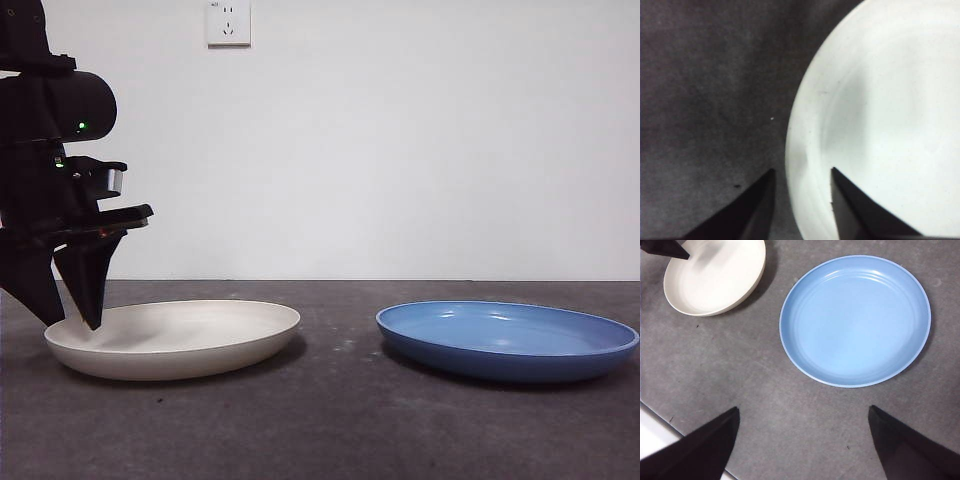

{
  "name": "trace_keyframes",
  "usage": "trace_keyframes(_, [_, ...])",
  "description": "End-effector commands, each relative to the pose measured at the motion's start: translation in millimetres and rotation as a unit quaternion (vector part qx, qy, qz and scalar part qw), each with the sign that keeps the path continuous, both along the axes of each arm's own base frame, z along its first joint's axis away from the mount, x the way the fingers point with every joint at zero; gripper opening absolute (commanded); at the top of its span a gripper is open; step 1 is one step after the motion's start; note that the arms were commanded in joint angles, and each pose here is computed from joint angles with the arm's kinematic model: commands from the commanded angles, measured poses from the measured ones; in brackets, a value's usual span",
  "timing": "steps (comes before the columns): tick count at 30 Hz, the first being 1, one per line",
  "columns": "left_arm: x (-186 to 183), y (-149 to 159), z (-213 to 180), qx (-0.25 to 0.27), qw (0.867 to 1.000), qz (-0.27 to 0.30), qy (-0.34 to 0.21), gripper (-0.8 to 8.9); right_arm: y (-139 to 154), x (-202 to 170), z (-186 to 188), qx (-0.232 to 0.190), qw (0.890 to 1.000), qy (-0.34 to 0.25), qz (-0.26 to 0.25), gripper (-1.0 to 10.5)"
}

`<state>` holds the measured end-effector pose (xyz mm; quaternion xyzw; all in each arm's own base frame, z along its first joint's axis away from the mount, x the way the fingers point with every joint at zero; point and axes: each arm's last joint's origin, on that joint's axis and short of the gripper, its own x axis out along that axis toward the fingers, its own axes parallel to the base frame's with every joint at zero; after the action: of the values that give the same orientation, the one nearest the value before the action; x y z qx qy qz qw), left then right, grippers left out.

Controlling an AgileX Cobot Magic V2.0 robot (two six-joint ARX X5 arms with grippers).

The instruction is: Pick up the white plate, put it on the blue plate, put it on desk

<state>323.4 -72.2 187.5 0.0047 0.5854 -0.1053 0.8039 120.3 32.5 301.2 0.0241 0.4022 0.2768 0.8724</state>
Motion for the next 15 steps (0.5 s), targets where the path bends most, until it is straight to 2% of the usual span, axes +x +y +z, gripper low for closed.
trace_keyframes(1, [4.9,-2.1,-0.6,0.003,1.0,-0.001,-0.001,1.4,0.5,0.8,6.8,0.005,1.0,-0.012,-0.002,4.1])
trace_keyframes(4, [4.9,-2.1,-0.6,0.002,1.0,0.001,-0.001,1.38,0.5,0.8,6.8,0.005,1.0,-0.012,-0.002,4.1])
trace_keyframes(9, [4.8,-2.0,-0.6,0.0,1.0,0.008,0.001,0.14,0.5,0.7,6.8,0.005,1.0,-0.012,-0.002,4.1])
trace_keyframes(15, [4.7,-1.9,-0.7,-0.001,1.0,0.011,0.002,0.15,0.5,0.7,6.8,0.005,1.0,-0.012,-0.002,4.1])
